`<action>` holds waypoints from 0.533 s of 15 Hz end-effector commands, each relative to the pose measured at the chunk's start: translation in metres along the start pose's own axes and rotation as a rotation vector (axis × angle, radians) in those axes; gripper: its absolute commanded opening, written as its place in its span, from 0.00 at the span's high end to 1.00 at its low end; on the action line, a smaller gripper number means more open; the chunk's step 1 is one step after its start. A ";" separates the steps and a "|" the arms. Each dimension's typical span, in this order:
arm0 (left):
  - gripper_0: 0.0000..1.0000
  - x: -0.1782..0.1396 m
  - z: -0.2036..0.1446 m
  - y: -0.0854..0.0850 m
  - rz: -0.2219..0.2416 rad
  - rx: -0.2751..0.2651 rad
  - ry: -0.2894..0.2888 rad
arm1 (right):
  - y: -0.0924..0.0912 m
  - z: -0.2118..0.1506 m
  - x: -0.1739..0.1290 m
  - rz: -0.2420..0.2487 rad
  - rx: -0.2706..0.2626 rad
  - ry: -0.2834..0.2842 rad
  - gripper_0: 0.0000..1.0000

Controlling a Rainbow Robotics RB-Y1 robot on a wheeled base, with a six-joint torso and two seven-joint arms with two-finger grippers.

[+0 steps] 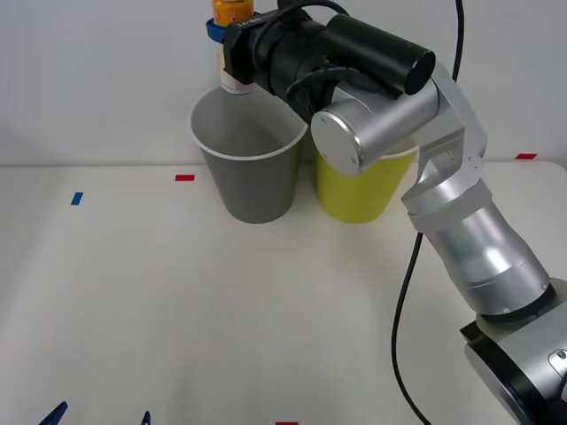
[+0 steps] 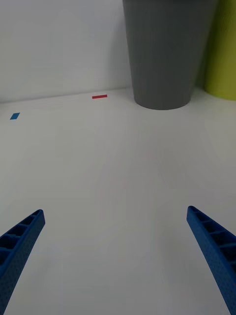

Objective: Put cans in the gray bin and PET bottles in the light green bin.

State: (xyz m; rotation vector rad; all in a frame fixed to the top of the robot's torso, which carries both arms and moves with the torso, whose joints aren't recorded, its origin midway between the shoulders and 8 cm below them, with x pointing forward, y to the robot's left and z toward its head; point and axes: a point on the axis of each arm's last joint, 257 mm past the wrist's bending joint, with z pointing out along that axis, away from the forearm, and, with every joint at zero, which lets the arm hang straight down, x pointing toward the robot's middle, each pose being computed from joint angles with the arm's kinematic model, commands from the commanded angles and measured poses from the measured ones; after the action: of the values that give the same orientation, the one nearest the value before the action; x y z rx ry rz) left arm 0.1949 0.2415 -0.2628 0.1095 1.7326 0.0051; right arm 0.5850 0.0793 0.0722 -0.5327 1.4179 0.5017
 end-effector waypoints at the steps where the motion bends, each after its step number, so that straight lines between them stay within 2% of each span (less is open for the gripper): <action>1: 0.00 0.000 0.000 0.000 0.000 0.000 0.000 | -0.007 0.009 0.006 0.005 0.009 -0.006 1.00; 5: 0.00 0.000 0.000 0.000 0.000 0.000 0.000 | -0.009 0.011 0.010 0.002 0.013 -0.005 1.00; 6: 0.00 0.000 0.000 0.000 0.000 0.000 0.000 | -0.009 0.011 0.010 -0.002 0.016 -0.006 0.73; 7: 0.00 0.000 0.000 0.000 0.000 0.000 0.000 | -0.009 0.011 0.010 -0.001 0.015 -0.006 0.37; 8: 0.00 0.000 0.000 0.000 0.000 0.000 0.000 | -0.009 0.011 0.010 -0.002 0.015 -0.006 0.20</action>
State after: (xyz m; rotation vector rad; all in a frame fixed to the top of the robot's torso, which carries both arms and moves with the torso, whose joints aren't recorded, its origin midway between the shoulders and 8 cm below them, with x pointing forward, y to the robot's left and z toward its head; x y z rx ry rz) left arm 0.1949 0.2415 -0.2628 0.1095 1.7326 0.0051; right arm 0.6000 0.0791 0.0633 -0.5194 1.4150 0.4918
